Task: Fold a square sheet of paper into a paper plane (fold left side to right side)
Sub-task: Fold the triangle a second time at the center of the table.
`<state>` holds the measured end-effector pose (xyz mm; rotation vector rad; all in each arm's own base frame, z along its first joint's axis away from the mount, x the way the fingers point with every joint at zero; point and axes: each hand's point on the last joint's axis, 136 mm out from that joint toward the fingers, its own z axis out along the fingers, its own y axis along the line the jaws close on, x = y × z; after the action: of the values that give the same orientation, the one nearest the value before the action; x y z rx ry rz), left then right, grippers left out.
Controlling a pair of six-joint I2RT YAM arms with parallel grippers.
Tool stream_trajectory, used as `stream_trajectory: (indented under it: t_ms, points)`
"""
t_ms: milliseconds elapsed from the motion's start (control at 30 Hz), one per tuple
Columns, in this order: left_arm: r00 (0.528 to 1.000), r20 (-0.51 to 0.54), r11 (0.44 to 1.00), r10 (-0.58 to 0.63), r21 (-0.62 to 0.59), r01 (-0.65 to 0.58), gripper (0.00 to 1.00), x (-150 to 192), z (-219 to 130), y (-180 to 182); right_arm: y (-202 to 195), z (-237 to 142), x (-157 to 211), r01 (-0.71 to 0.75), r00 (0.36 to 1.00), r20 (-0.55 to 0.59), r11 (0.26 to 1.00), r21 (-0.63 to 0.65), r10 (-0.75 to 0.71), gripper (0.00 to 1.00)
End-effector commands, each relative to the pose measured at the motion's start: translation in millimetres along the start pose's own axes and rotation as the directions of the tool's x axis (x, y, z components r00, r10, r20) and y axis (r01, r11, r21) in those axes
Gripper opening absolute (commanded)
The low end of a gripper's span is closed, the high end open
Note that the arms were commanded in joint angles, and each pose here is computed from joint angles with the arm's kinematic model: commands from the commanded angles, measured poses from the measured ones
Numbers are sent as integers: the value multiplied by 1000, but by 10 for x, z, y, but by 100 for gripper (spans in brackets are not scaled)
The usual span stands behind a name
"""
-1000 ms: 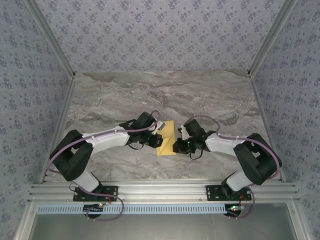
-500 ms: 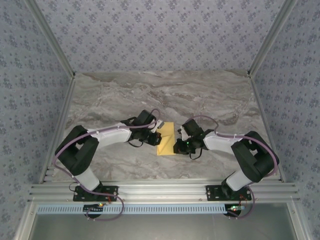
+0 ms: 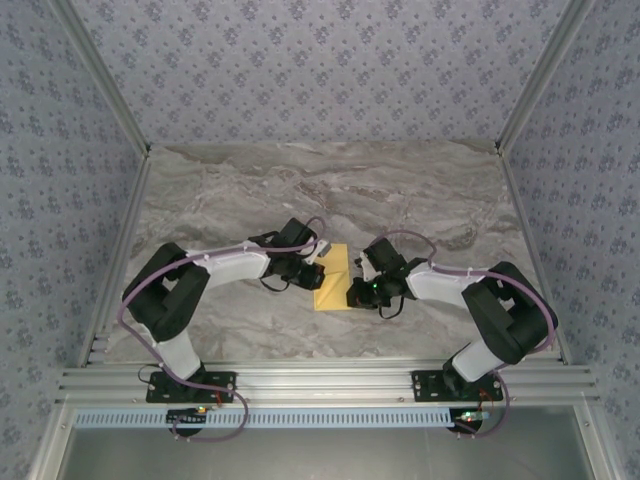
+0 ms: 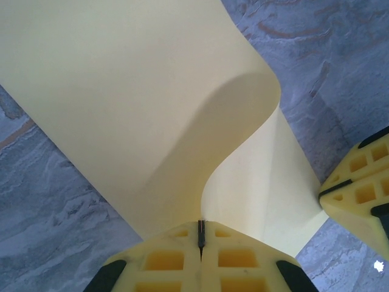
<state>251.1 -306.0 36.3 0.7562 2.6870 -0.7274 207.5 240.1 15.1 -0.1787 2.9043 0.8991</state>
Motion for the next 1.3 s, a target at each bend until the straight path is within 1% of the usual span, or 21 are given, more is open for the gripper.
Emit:
stream_trajectory:
  t_ms: [0, 133, 967, 1267]
  points:
    - [1000, 1, 1000, 16, -23, -16, 4, -79, -6, 43, -233, 82, 239, -12, 996, -83, 995, 101, 20, 10]
    - [1000, 0, 999, 14, -40, -14, 4, -74, 8, 82, -238, 78, 236, -10, 996, -83, 994, 105, 19, 10]
    - [1000, -1, 999, 16, -48, -16, 4, -99, 37, 99, -257, 86, 259, -8, 995, -102, 993, 117, 20, 10]
    - [1000, -17, 999, 14, -45, -14, 4, -59, 79, 113, -240, 87, 250, -5, 995, -102, 994, 110, 16, 10]
